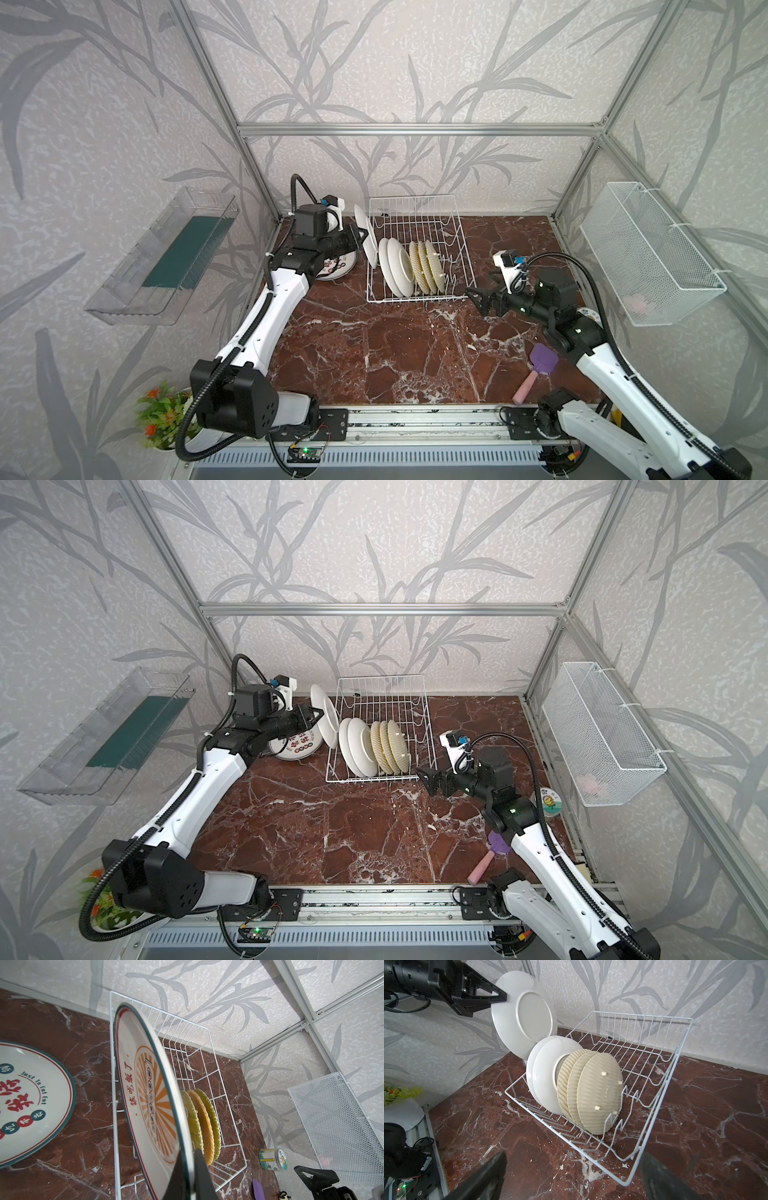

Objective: Unload the plates from the dish rack
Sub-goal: Pick up a plate from the dish rack, then place the plate on the plate.

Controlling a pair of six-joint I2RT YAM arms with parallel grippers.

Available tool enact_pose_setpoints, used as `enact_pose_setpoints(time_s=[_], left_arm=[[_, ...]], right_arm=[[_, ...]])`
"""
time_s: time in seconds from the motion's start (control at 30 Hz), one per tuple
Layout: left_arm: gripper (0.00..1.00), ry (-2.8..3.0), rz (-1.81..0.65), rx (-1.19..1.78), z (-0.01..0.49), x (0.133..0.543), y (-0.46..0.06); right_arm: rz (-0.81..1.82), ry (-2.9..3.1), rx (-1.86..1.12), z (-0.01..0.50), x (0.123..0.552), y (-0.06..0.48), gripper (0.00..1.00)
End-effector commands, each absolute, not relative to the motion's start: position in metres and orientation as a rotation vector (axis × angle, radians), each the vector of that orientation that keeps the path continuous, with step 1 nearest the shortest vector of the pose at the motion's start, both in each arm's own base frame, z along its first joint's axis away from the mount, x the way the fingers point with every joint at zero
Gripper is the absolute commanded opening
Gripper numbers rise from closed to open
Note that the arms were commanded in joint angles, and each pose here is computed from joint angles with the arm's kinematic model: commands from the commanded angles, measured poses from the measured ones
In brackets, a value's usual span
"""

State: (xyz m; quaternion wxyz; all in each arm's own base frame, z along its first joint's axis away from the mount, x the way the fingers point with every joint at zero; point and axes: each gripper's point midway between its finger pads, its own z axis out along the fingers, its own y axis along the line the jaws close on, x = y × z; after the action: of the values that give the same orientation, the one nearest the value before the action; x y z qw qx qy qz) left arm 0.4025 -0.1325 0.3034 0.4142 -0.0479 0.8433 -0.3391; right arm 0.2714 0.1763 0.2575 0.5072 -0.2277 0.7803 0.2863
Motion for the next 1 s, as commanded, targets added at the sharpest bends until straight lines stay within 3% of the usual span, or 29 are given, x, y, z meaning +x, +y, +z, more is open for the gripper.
enact_pose_setpoints(time_s=[0.0,0.4,0.97], left_arm=[[0.0,1.981,-0.828,-0.066,0.352,0.403,-0.126],[0.0,1.965,-0.704,0.072,0.38,0.401,-0.122],[0.0,1.93,-0.382,0.657,0.374,0.371,-0.189]], right_arm=[[0.697,1.863,-0.55,0.26,0.272,0.178,0.99],[0.735,1.86,-0.492,0.275,0.276,0.179,0.99],[0.809,1.952,-0.211,0.311,0.303,0.174,0.99]])
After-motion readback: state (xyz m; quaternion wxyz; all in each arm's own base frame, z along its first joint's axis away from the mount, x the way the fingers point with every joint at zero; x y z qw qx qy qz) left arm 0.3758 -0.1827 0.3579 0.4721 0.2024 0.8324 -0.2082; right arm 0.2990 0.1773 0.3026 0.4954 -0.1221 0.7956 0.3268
